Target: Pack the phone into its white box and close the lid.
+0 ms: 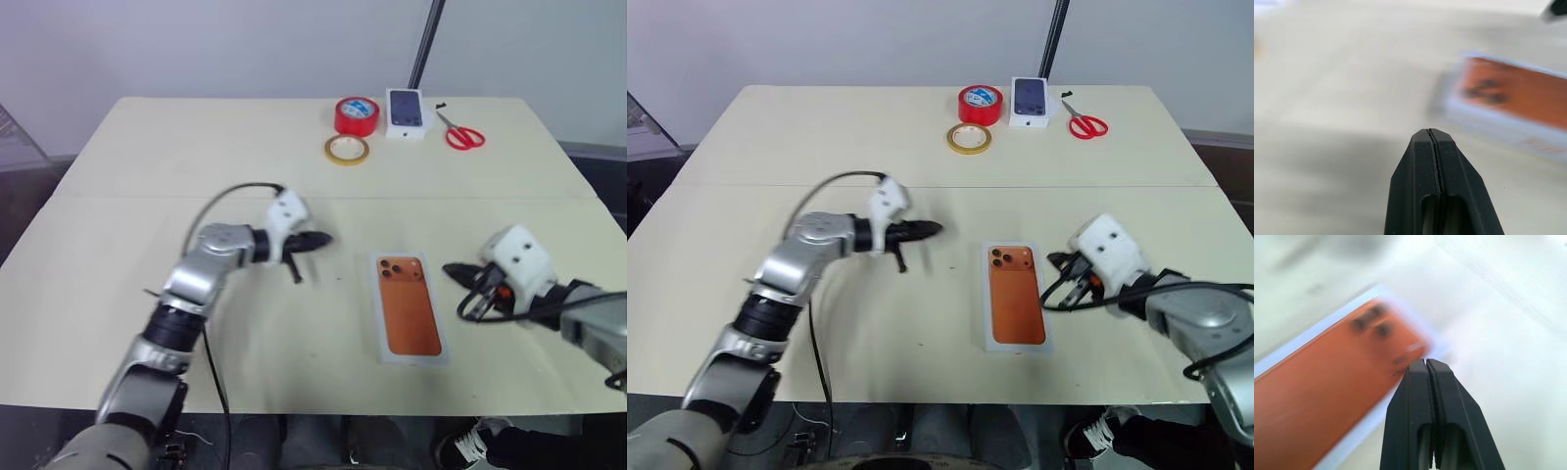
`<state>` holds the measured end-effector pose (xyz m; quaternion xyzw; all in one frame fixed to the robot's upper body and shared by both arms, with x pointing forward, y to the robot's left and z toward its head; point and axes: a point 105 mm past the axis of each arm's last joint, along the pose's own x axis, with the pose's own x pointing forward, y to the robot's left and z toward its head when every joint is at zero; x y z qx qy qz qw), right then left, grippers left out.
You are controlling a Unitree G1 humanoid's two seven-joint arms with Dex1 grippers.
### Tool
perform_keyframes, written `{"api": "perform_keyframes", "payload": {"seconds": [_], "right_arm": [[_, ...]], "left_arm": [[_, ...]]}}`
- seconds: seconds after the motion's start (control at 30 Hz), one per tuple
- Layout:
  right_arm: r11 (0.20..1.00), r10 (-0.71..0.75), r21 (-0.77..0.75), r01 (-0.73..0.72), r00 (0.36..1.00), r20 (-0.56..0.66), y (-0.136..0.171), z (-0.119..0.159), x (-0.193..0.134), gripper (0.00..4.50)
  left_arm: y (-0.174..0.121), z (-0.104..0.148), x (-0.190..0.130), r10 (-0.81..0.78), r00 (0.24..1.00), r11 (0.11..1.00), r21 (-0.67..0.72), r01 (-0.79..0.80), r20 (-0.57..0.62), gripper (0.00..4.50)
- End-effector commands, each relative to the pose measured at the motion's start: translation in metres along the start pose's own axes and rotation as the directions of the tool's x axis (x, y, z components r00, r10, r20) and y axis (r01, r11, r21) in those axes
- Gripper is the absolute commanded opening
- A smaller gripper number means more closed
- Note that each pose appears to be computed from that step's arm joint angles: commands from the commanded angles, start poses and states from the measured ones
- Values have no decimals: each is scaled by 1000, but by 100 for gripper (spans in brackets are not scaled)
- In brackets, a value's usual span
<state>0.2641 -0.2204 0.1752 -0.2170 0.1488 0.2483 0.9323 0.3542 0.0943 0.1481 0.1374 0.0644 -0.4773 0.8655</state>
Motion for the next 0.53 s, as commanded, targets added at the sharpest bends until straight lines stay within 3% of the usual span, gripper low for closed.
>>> {"api": "perform_keyframes", "payload": {"seconds": [0.03,0.23,0.53], "right_arm": [[997,-56,65,50,993,102,-22,12,-1,6],[995,-48,95,38,992,113,-33,6,14,6],[992,28,116,-47,986,165,-19,6,34,6]], "left_arm": [[33,-10,-48,178,984,984,-32,-178,1,0],[52,-41,-110,362,930,926,-96,-366,-63,0],[44,-46,-125,415,906,898,-124,-423,-81,0]]}}
